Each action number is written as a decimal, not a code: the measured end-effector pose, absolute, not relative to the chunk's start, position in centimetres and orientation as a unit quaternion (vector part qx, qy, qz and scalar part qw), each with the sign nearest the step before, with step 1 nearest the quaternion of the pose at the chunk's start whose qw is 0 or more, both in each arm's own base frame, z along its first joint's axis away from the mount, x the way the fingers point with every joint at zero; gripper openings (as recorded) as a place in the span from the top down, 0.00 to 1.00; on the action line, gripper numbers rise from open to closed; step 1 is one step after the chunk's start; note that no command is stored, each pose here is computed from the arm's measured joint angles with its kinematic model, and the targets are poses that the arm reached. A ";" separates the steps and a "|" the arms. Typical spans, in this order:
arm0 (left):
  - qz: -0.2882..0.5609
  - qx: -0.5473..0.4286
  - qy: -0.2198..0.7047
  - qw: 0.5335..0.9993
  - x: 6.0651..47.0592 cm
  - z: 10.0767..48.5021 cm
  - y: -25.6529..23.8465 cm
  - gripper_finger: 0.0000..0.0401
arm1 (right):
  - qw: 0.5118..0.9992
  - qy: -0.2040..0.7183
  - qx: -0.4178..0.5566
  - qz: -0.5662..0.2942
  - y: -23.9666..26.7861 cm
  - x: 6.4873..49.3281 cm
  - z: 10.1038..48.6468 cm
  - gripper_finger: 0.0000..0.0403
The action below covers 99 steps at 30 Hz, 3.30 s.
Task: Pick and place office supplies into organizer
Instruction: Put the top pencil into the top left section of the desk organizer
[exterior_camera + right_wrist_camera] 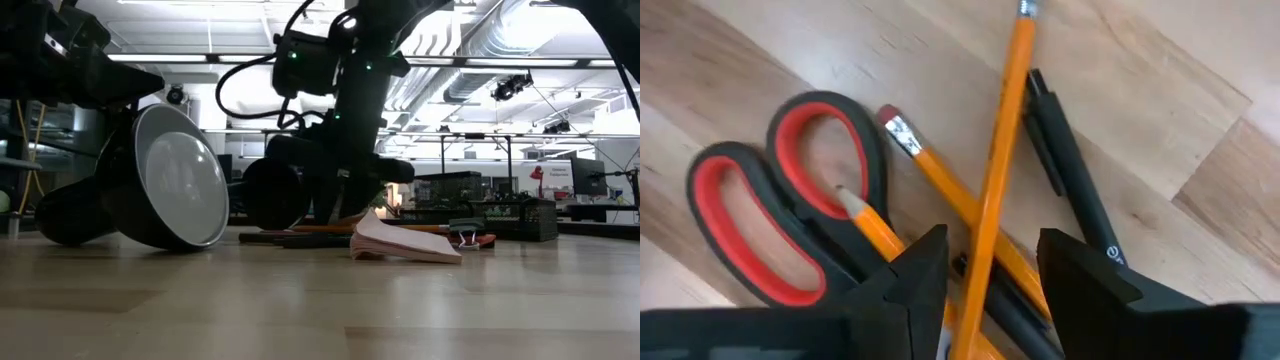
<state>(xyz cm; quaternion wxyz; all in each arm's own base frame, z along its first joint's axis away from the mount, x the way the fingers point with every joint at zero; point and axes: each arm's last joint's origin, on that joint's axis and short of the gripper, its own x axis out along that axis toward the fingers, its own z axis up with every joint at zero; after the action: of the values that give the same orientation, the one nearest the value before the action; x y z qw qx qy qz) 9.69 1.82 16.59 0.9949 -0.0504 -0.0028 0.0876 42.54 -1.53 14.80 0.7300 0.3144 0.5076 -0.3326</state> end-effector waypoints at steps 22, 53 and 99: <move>0.088 -0.050 -0.003 0.995 9.7 16.6 1.8 1.00 | 0.742 0.512 0.289 -0.322 -1.5 42.6 14.8 0.94; 0.088 -0.051 -0.003 0.995 9.7 16.6 1.8 1.00 | 0.748 0.386 0.078 -0.534 1.5 34.8 26.2 0.97; 0.088 -0.055 -0.003 0.995 9.7 16.6 1.8 1.00 | 0.754 0.040 0.044 -0.654 -5.1 20.7 19.0 0.97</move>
<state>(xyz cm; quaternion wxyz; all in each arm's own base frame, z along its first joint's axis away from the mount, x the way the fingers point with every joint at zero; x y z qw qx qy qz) 9.69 1.82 16.59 0.9947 -0.0546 -0.0030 0.0876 20.67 -5.12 19.04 0.7541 0.0443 0.0397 -0.6540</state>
